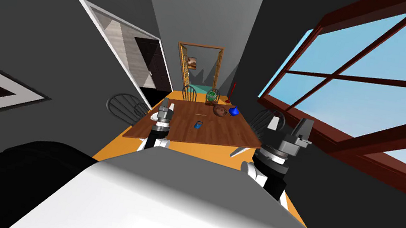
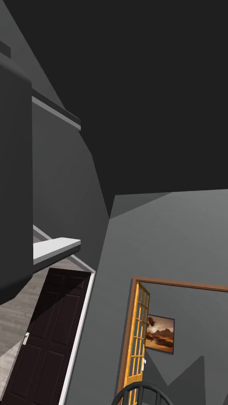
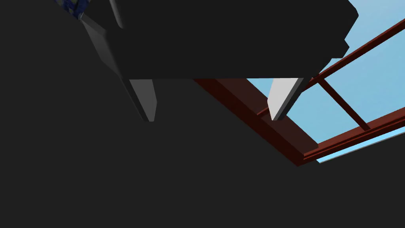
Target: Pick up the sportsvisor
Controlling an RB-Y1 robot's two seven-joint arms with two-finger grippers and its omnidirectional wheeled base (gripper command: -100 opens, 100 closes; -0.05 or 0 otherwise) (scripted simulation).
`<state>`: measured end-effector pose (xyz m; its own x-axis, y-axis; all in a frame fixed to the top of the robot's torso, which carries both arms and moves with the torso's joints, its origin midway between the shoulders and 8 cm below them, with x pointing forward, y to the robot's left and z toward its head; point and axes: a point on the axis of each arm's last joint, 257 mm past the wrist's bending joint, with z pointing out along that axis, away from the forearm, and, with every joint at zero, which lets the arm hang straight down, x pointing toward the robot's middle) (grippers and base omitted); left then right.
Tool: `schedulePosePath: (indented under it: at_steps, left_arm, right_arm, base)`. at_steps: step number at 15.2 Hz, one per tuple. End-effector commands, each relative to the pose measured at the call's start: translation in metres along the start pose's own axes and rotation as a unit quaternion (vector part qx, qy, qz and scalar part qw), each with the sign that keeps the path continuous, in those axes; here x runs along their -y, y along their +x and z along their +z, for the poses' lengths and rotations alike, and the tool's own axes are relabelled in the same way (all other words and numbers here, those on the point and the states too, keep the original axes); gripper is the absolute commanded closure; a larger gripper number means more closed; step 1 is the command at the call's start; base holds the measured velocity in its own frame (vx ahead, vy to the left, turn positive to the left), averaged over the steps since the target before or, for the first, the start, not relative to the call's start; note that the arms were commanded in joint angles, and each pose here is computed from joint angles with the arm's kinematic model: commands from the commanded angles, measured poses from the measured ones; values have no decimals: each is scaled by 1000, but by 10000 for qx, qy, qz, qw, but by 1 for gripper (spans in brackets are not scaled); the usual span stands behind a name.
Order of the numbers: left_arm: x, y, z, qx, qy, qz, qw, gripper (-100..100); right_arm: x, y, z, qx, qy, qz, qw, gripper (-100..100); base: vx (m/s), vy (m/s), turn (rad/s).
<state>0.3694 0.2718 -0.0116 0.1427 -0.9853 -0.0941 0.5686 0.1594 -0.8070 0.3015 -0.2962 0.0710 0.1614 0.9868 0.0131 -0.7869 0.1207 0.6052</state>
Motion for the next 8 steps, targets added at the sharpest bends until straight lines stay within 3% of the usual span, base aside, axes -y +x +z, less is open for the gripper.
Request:
schedulePosePath:
  at_steps: [1,2,5,6,8]
  left_arm:
    - [-17,-2,0,-151,-206,41,9997,-100]
    - [-17,-2,0,-151,-206,41,9997,-100]
    - [-55,-13,-2,-266,-696,51,9972,-100]
    - [-56,-14,-2,-265,-703,51,9972,-100]
    - [-86,-29,-3,-255,-1093,28,9937,-100]
  right_arm:
    - [0,0,0,0,0,0,10000,0]
    - [0,0,0,0,0,1,10000,0]
    - [0,0,0,0,-1,1,10000,0]
    - [0,0,0,0,-1,1,10000,0]
    - [0,0,0,0,-1,1,10000,0]
  base:
    - [-14,-3,-133]
    - [-25,3,-151]
    - [-33,8,-175]
    - [-35,7,-165]
    - [-37,3,-241]
